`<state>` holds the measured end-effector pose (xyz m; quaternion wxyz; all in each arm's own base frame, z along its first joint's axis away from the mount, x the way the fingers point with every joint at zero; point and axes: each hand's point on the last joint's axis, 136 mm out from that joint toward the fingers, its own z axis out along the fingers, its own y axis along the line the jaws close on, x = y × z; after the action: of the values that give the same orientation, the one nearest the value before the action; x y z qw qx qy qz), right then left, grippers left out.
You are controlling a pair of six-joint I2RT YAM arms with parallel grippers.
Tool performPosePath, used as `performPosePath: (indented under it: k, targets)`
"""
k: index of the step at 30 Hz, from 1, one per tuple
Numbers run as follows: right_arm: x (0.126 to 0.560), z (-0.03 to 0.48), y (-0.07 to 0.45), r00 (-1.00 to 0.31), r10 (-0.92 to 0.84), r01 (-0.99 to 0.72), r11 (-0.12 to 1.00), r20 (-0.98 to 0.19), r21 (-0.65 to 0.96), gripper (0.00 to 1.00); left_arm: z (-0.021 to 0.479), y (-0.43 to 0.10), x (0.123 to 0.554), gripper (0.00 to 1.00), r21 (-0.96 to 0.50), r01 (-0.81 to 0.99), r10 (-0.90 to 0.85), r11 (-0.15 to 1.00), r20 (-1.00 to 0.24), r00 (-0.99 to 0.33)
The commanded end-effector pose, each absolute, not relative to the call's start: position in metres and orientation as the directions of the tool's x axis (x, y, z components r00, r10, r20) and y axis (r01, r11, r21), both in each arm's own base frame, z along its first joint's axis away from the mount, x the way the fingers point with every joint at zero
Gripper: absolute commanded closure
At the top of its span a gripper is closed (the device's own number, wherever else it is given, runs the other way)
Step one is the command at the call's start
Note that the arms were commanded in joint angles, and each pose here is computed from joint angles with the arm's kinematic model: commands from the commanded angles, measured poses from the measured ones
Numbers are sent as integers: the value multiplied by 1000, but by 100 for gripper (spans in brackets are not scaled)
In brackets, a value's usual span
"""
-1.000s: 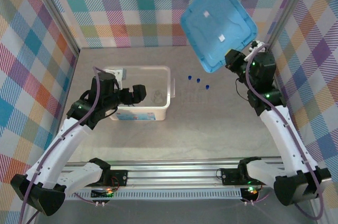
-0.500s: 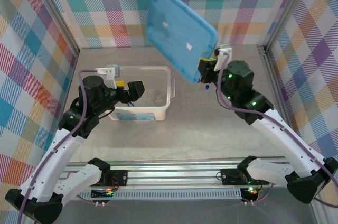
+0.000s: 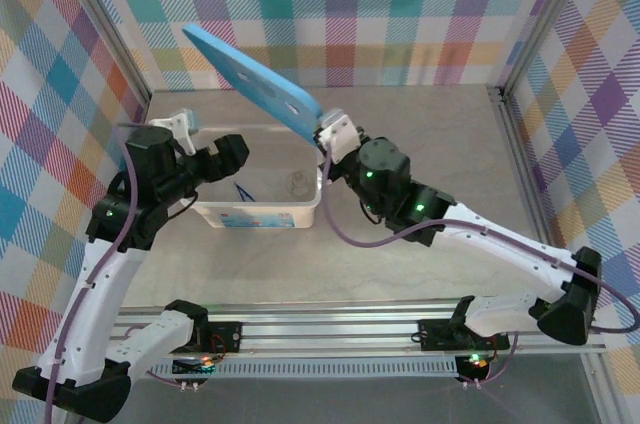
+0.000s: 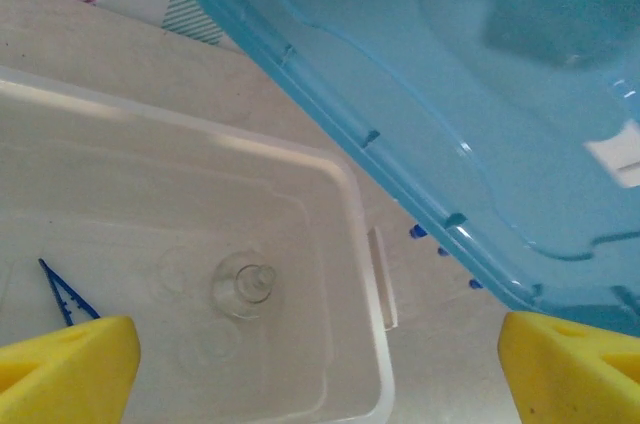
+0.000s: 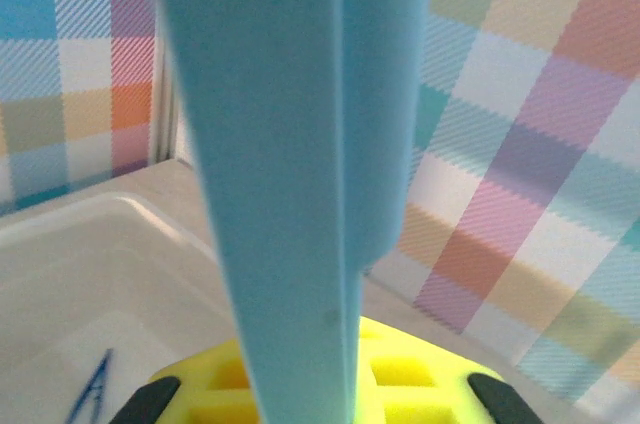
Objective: Organize the chemistry lab equipment
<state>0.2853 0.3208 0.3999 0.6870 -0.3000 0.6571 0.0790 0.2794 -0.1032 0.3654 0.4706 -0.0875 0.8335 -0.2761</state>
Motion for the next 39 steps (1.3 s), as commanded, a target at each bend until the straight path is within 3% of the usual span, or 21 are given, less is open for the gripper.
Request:
performPosePath:
  k: [1,6,11,23,30,39]
  targets:
    - [290,449,319,282,-305,-337,856,-909,-392,100,383,-103,274,9,-631,103,-478,769,-675,-562]
    - [302,431,335,307,-419,-250,831,-855,-497,100,402,-106,279,15,-746,107,-565,657,-581,-585]
    - [313,414,344,311,-489,-190,808,-815,-558,100,411,-106,295,23,-896,113,-672,431,-401,-622]
    - [317,395,352,320,-550,-157,772,-771,-616,100,431,-92,323,27,-980,180,-783,89,-180,-595]
    - [322,378,362,323,-622,-140,714,-713,-686,100,439,-83,330,28,-981,189,-801,53,-154,-578]
    - [318,373,373,378,-702,-36,641,-604,-767,100,414,-75,351,30,-986,89,-805,141,-167,-570]
